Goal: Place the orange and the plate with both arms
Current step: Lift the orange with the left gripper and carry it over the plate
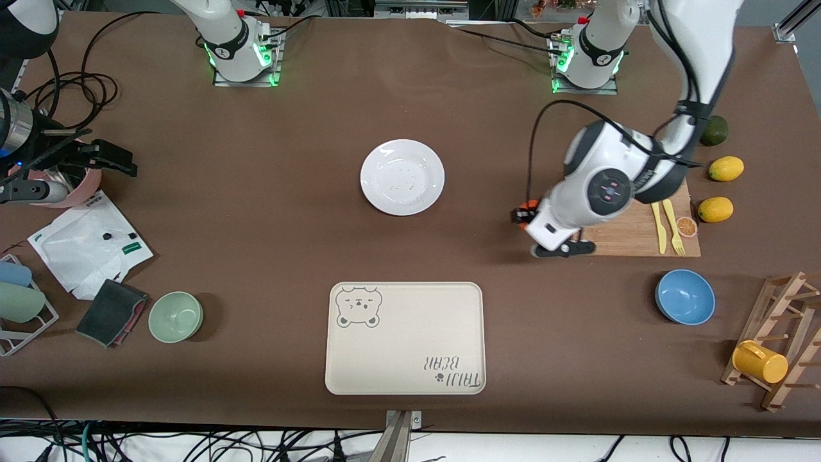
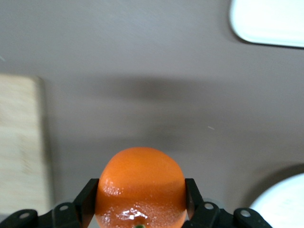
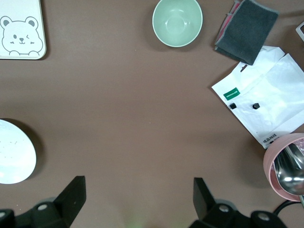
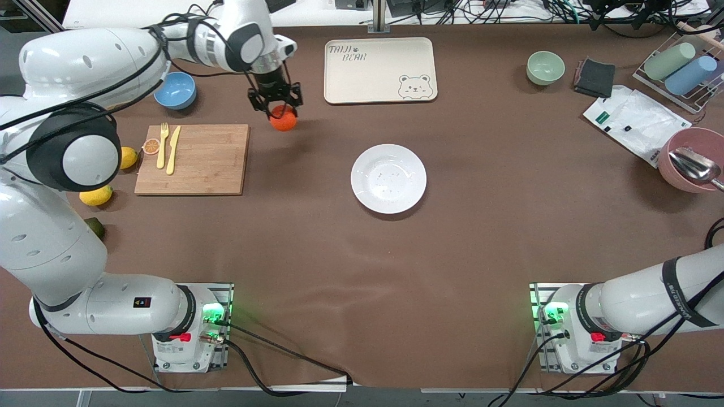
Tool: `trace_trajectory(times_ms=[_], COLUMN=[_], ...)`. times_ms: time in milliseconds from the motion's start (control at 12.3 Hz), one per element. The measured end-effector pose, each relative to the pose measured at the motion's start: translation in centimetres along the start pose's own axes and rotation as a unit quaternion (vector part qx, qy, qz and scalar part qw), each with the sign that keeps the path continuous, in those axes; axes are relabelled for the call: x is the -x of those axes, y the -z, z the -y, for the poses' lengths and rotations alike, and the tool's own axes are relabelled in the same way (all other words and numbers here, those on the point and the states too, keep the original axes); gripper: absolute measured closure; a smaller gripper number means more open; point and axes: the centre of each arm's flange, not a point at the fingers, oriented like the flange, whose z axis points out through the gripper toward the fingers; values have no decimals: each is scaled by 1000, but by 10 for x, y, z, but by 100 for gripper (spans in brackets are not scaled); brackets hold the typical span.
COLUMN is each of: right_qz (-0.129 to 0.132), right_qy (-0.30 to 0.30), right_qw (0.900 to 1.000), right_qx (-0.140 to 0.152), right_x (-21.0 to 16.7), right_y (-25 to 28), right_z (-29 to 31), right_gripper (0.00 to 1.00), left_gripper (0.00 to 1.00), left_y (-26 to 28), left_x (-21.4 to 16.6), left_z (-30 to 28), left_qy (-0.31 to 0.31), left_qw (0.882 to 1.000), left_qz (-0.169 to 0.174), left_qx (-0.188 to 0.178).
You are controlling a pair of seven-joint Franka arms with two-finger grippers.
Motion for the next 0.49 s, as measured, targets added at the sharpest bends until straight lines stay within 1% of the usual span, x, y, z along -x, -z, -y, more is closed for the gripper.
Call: trace_trajectory(times_ms=[244, 488], right_qz=[0, 0], right_qy=[0, -1], right_qw=[1000, 1000], right_qx=[0, 0], right_x=[0, 0], right_y=[0, 0], right_z=[0, -1], right_gripper=[0, 0], left_gripper=[23, 23], left_y=[-3, -15], left_x=[48, 112], left_z=[-69, -149], left_qy=[37, 59], left_qw=[999, 998], left_qz=[3, -2], left_qx=[1, -4])
